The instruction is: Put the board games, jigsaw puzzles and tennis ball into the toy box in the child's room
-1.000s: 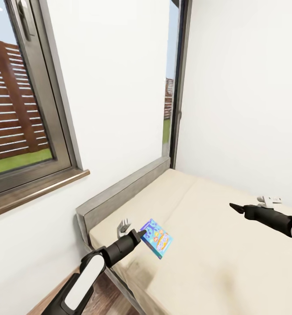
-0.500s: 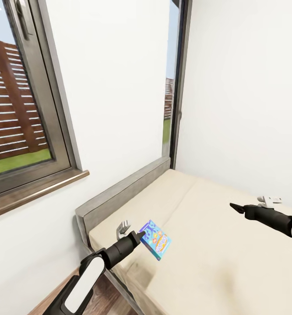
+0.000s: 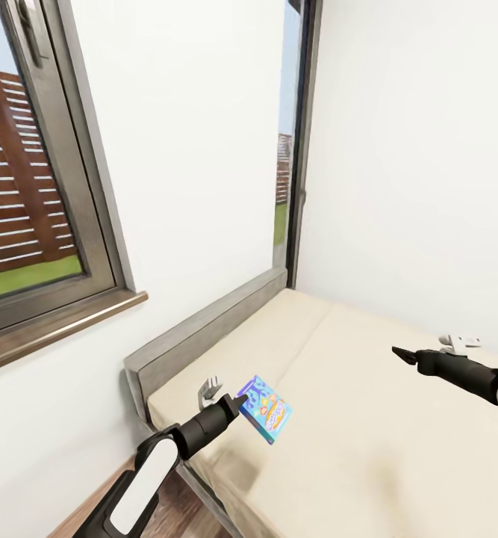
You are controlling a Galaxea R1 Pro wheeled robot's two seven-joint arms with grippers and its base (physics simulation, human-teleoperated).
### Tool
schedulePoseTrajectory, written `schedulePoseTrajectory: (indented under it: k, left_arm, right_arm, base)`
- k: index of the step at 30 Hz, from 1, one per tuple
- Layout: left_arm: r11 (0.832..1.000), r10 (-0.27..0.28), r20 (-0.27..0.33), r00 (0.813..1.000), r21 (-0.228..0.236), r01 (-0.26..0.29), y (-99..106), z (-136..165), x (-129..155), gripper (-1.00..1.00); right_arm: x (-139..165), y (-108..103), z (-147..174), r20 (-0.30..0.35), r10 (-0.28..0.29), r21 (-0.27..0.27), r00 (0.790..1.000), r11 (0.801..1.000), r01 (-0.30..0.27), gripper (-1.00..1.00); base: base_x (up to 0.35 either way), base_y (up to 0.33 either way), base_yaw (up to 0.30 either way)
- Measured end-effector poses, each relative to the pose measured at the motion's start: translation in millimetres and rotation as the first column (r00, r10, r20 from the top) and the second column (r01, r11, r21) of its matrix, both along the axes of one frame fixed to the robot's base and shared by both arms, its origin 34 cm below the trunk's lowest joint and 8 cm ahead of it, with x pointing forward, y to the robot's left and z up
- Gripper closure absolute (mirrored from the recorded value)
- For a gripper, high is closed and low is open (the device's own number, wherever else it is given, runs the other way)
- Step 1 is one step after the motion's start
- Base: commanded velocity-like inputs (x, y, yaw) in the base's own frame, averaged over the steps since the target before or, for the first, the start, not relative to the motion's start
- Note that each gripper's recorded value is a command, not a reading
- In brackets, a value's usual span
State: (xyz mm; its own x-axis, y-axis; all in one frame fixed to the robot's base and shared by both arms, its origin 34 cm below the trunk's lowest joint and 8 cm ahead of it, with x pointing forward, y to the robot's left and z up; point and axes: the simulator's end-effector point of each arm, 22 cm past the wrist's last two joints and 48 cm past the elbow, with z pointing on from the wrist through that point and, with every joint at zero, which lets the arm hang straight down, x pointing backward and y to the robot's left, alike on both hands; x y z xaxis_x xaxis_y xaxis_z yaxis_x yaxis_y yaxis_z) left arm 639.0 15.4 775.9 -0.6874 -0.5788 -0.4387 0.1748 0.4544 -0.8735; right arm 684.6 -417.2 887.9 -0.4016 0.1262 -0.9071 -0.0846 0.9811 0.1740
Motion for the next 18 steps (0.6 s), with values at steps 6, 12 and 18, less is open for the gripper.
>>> schedulePoseTrajectory:
  k: [6, 12, 18]
  left_arm:
    - [1.000, -0.002, -0.001, 1.000, -0.003, 0.002, -1, 3, 0, 1.00]
    - [1.000, -0.004, -0.001, 1.000, -0.004, 0.004, -1, 14, 1, 1.00]
    - [1.000, -0.006, -0.001, 1.000, -0.004, 0.006, -1, 26, 2, 1.00]
  right_arm:
    - [0, 0, 2, 0.000, 0.000, 0.000, 1.000, 1.000, 0.000, -1.00]
    - [2, 0, 13, 0.000, 0.000, 0.000, 1.000, 1.000, 0.000, -1.00]
    - [3, 0, 25, 0.000, 0.000, 0.000, 1.000, 1.000, 0.000, -1.00]
  base:
    - [0.000, 0.000, -0.227]
    - [0.000, 0.000, -0.266]
    - [0.000, 0.000, -0.278]
